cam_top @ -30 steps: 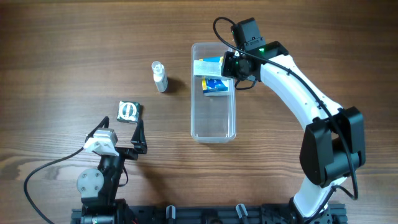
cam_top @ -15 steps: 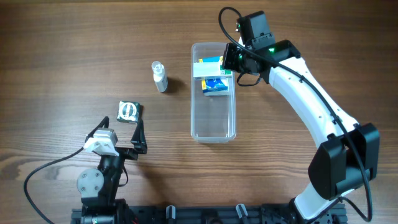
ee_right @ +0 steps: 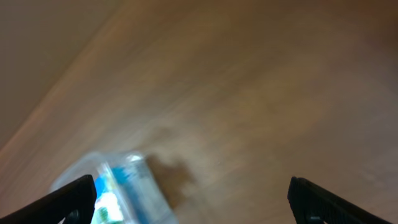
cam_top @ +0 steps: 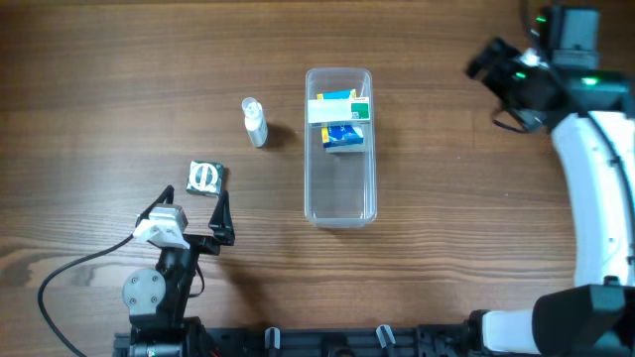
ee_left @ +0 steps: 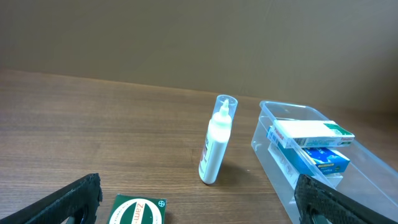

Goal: Pack container
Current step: 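Reach the left gripper toward the green Zam-Buk tin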

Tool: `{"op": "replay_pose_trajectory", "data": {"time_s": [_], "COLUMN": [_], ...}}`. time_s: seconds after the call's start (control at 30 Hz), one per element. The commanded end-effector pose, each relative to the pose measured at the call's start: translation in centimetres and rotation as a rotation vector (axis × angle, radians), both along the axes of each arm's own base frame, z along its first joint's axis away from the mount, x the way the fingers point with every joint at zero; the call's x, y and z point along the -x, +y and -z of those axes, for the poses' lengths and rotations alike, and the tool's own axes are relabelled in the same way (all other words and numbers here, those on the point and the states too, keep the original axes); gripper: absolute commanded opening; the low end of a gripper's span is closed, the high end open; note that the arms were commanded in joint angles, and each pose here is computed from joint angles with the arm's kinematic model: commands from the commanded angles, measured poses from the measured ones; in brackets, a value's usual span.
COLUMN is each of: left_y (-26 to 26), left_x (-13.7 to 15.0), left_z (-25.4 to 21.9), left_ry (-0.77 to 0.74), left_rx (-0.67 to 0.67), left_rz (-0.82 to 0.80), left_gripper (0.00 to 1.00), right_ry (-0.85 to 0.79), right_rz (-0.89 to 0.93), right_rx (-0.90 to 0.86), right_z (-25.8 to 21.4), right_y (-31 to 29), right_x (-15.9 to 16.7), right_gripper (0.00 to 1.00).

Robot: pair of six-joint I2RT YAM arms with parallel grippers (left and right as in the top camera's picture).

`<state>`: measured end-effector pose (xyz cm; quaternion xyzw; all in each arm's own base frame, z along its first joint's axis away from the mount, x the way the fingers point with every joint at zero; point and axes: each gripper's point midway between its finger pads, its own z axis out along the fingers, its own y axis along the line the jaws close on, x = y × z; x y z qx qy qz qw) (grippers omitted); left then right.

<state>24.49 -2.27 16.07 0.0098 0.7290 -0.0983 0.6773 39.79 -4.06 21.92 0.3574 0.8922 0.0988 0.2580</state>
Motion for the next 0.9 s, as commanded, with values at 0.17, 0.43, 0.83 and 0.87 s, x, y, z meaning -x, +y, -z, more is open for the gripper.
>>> {"op": "replay_pose_trajectory", "data": {"time_s": [0.17, 0.43, 0.83, 0.87], "left_y": [0.3, 1.8, -2.9, -4.0], "left_x": [0.0, -0.2, 0.6, 1.0], "left_z": [0.3, 0.5, -0.3, -1.3], "left_ry": [0.007, 0.015, 0.057, 0.027], "left_rx": [-0.007, -0.014, 0.292, 0.285], "left_rz": [-0.013, -0.1, 0.159, 0.232], "left_gripper": [1.0, 1.0, 1.0, 1.0], "right_ry": [0.111, 0.099, 0.099, 0.099], "right_rz": [0.272, 0.272, 0.272, 0.272], "right_rx": [-0.026, -0.024, -0.024, -0.024], "right_z": [3.0, 2.9, 2.9, 2.9], "right_y": [-9.2, -9.3, -9.3, -9.3], "right_x": [2.9, 2.7, 2.7, 2.7], "right_gripper": [1.0, 1.0, 1.0, 1.0]}}
